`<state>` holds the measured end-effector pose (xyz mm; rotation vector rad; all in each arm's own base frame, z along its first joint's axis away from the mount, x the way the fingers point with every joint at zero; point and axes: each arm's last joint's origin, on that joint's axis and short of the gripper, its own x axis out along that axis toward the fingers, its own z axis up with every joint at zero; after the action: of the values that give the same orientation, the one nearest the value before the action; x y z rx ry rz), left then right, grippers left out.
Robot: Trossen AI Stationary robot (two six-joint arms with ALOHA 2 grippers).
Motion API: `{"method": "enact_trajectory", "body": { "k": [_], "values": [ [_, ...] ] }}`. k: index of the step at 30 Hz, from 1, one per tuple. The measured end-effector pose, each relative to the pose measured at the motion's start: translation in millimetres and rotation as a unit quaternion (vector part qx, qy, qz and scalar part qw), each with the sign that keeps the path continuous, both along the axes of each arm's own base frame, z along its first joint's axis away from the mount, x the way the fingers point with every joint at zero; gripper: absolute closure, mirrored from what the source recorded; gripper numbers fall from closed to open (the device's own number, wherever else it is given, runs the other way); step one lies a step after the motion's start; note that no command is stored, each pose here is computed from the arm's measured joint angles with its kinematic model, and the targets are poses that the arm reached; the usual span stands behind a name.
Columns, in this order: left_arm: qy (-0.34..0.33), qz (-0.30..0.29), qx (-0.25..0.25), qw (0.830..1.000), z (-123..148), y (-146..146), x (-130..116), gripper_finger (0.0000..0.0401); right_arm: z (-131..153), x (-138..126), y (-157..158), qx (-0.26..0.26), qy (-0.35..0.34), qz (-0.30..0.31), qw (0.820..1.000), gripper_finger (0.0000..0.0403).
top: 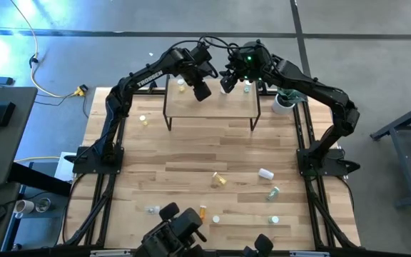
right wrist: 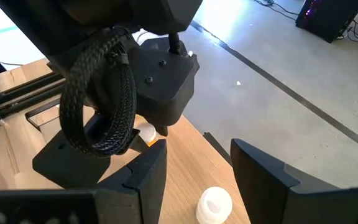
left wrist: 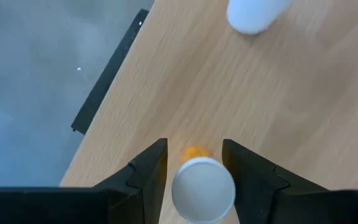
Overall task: Pick and place medicine bottles onto shelf by color
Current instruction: Put the top left orange pill bottle on the shelf
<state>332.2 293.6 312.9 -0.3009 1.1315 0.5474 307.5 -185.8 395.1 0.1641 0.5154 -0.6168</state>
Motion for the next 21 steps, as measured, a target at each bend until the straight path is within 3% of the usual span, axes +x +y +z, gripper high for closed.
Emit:
{"method": "enact_trajectory", "body": {
  "k": [15, 21],
  "values": [
    [-0.025, -0.001, 0.019, 1.000, 4, 3, 3, 0.0256, 0, 0, 0, 0.000, 0.000, 0.000, 1.000, 0.0233],
    [-0.043, -0.002, 0.040, 0.998, 20, 0, -2, 0.0256, 0, 0, 0, 0.000, 0.000, 0.000, 1.000, 0.0233]
  ]
}}
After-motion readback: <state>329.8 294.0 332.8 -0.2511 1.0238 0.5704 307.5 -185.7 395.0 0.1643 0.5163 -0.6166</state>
